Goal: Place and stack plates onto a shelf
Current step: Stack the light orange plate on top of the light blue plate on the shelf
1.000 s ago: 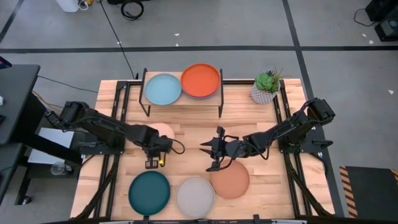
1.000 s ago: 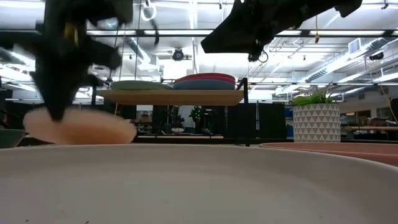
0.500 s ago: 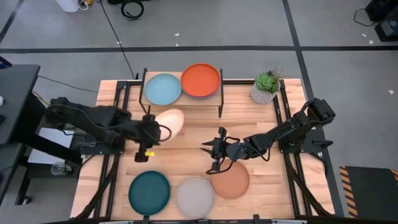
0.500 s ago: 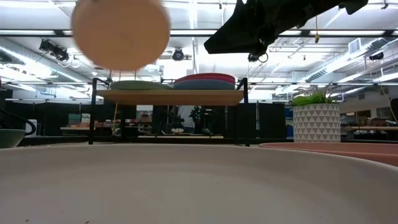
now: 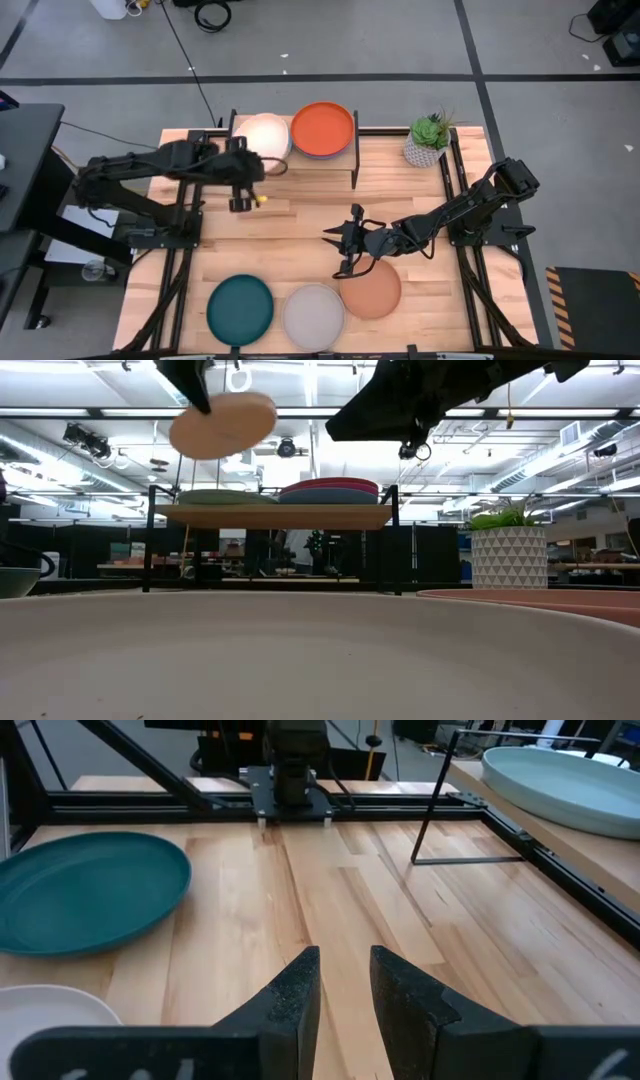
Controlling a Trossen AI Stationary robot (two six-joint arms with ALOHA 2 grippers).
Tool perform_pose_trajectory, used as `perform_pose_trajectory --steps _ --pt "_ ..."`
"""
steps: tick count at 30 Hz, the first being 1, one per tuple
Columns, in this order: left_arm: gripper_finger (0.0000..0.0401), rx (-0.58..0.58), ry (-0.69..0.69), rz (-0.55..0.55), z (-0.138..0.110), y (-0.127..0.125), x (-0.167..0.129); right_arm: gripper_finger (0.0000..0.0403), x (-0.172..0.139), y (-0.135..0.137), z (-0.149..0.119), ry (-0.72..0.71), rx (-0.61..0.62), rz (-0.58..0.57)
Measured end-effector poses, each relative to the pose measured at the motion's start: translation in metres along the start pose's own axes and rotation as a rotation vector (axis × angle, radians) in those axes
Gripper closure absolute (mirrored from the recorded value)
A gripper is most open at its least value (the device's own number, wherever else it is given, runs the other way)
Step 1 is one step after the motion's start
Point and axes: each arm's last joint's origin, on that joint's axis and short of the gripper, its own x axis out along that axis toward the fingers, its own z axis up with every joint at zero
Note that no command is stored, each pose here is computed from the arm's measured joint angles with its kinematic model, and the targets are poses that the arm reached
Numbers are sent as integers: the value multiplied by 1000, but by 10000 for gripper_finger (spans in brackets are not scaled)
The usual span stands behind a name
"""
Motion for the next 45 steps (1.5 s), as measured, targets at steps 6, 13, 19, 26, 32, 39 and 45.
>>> perform_pose_trajectory --steps 6,13,19,26,32,39,45 --pt "385 53 179 -78 0 28 45 305 0 0 0 0 -7 0" --pt "385 65 387 -137 -11 47 80 305 0 0 0 1 -23 7" --pt "382 99 392 -156 -13 50 83 305 0 0 0 2 -27 7" --pt "371 112 395 -169 -14 50 82 305 0 0 0 3 -27 16" --pt "360 99 351 -147 -9 51 84 305 0 1 -1 8 -18 37" --pt "312 88 316 -131 -6 52 85 305 0 1 -5 48 -19 38" --pt "287 70 326 -157 -9 51 81 305 -1 0 -9 89 -54 34"
